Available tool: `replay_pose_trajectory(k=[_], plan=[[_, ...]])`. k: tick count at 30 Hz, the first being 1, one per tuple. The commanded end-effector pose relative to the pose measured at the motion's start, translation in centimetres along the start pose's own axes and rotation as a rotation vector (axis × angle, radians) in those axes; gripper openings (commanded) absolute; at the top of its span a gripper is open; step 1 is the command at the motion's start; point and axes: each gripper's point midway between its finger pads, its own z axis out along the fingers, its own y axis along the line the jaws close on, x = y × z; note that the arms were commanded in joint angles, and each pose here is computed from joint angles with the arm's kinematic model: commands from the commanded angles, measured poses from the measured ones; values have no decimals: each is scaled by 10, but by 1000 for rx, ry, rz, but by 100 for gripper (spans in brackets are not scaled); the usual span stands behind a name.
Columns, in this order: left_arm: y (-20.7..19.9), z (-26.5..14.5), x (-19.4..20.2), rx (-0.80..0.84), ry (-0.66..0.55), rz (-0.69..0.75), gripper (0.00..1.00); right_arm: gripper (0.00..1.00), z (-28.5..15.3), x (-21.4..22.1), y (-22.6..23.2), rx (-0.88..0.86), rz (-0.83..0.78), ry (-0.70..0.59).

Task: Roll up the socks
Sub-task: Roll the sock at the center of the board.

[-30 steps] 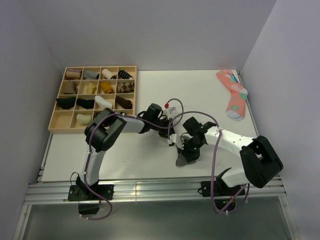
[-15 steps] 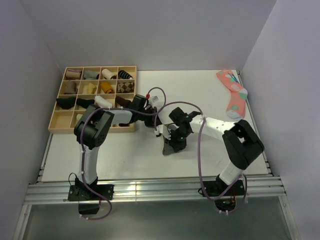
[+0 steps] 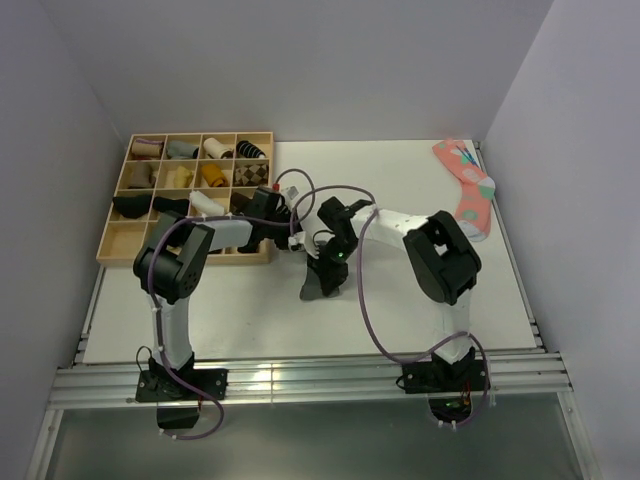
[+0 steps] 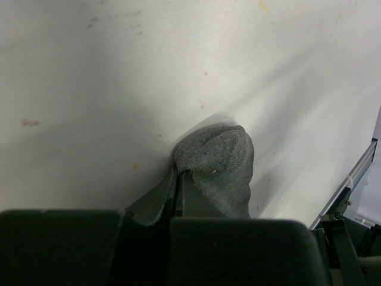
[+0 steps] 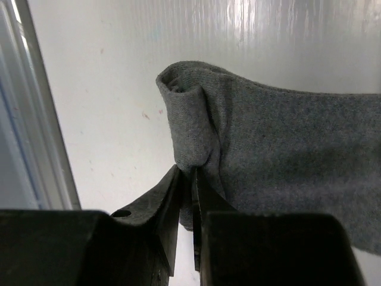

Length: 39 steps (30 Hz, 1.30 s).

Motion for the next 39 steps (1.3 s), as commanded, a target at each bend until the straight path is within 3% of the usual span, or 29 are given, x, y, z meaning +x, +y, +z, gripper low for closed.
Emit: replay_pose_trajectory(k=[1,5,6,16,24,28,39], plan=[[25,-9,-7,-116,-85,-17,0,16,5,1,23,-146,138,17],[25,-15,-6,-120,-125,-7,2,16,12,6,18,-156,189,49],[27,-16,-4,-125,-134,-5,10,16,12,5,15,-147,202,51],[18,-42,-4,-118,-248,34,41,15,21,15,8,-139,315,112],[18,-64,8,-182,-338,21,43,15,23,27,5,-140,395,132],[-11,-67,18,-117,-339,96,44,15,22,32,5,-154,444,131],[-29,-68,30,-29,-332,150,45,15,17,44,-14,-126,548,113]])
